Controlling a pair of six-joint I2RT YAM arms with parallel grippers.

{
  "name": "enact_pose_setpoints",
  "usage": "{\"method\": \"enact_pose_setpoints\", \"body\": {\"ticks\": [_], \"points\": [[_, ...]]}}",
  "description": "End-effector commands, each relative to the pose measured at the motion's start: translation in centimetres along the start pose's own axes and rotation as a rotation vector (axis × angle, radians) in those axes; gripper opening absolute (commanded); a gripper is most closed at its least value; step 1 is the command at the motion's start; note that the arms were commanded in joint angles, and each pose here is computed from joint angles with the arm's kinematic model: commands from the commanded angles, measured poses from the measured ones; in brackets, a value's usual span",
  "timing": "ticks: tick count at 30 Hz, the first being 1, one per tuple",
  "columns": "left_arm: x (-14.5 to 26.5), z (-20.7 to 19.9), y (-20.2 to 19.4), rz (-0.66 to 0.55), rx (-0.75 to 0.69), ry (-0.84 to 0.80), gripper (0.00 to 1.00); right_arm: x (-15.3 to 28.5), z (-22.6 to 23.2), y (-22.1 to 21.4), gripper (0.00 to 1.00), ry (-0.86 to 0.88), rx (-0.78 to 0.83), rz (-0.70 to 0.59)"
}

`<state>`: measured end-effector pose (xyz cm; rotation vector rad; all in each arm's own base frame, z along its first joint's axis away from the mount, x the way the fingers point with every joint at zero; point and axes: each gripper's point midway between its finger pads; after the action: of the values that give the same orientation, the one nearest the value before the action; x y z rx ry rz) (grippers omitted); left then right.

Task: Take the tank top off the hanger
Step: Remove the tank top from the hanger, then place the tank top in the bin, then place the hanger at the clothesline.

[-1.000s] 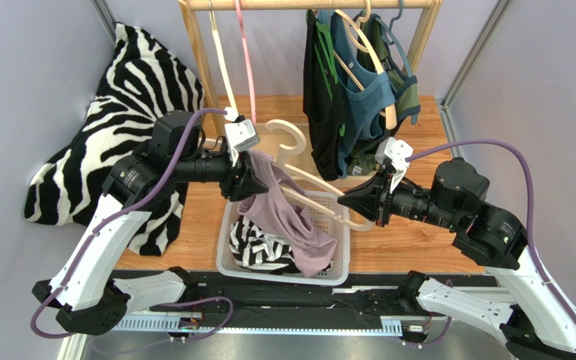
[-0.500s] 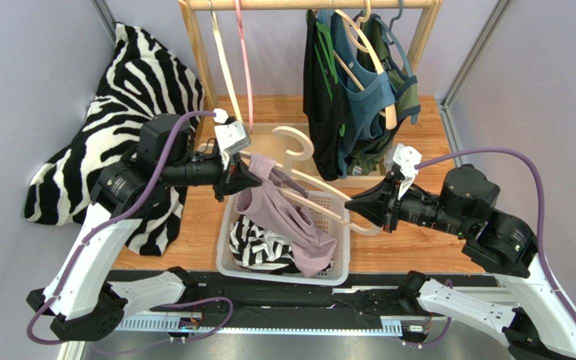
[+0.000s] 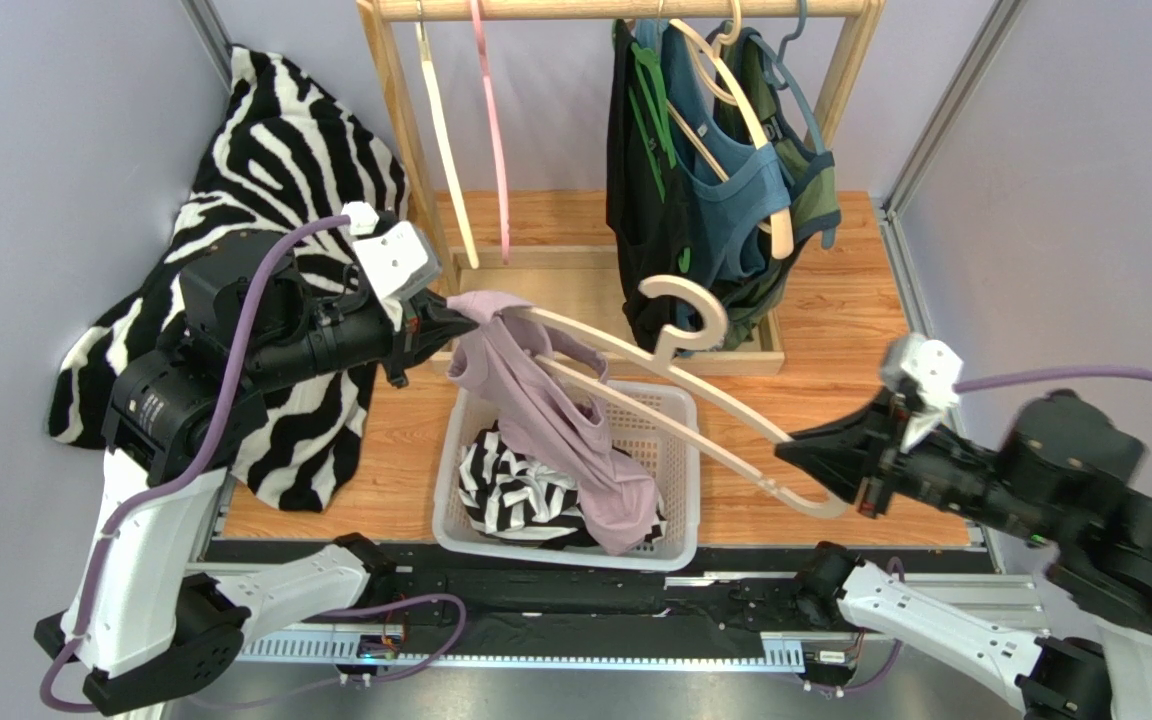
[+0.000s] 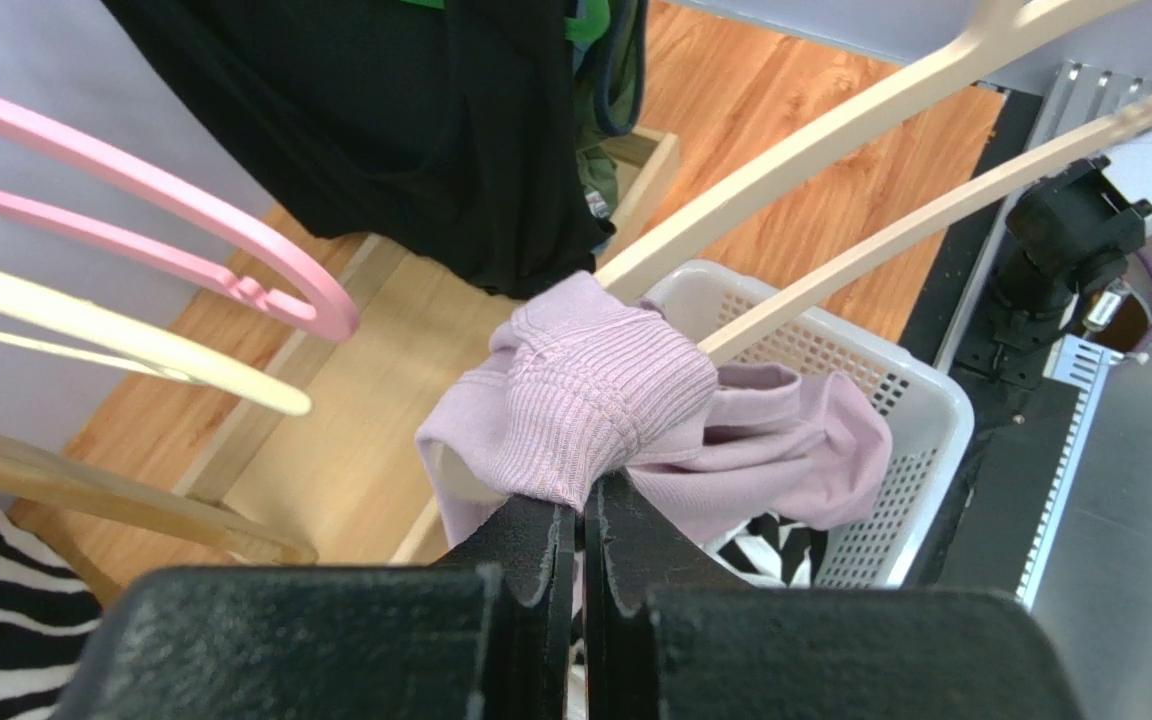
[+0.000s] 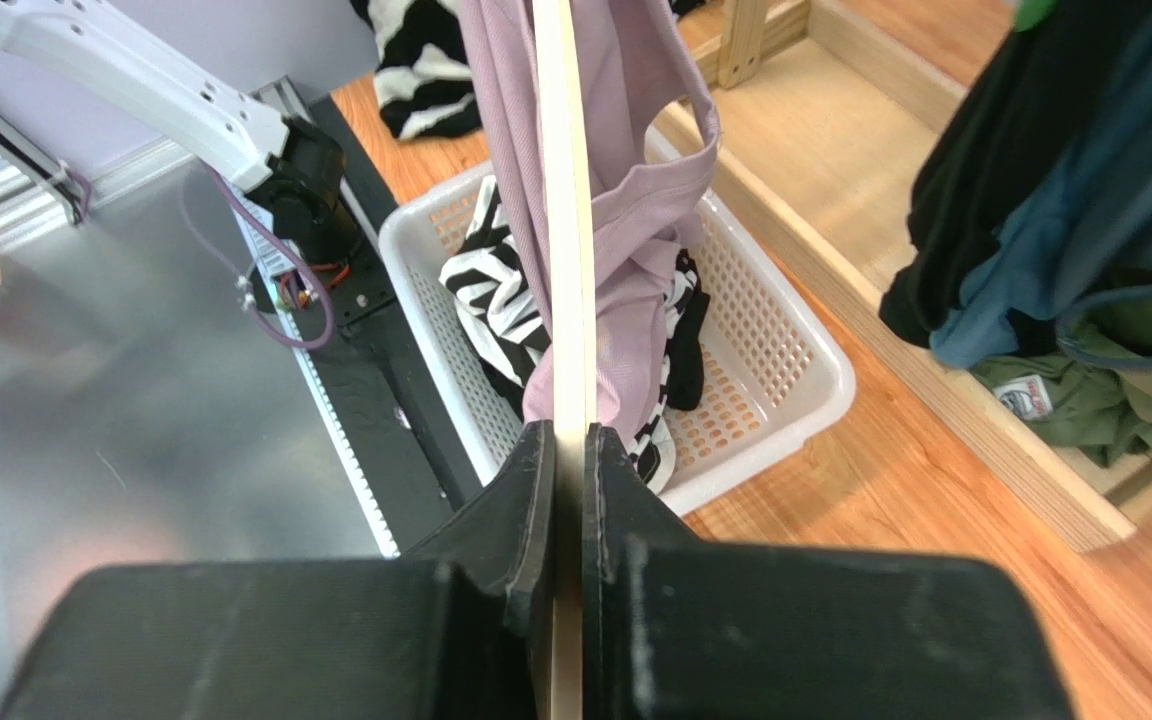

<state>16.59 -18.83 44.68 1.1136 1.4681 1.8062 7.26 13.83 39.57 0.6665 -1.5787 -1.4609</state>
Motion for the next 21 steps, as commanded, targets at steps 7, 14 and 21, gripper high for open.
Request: {"method": "enact_pose_setpoints", "body": {"ticks": [7,14,21], "points": [[0.0,0.3,2.7,-0.048,-0.081,-0.012,0.00,9.3,0.6,1.8,0.00,-0.078,-0.009,-0.196],[-1.8,-3.2,-1.6,0.063,-0.078,-0.199,0.00,10.0,-1.9,4.3,0.00,-0.220,-0.003,-0.284],[-3.5,-5.6,-6.4,0.206,-0.144,-0.316,0.00,5.1,-4.6,7.7,0.00,-0.320,-0.007,-0.289]]}}
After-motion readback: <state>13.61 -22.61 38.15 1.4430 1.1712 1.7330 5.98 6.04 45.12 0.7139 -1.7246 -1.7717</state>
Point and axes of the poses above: each gripper's point midway between its finger pads, its own x axis back along the fingers, its own z axis along the line the jaws close on, y = z × x, and after that the axes turned 4 degrees about x, right-handed
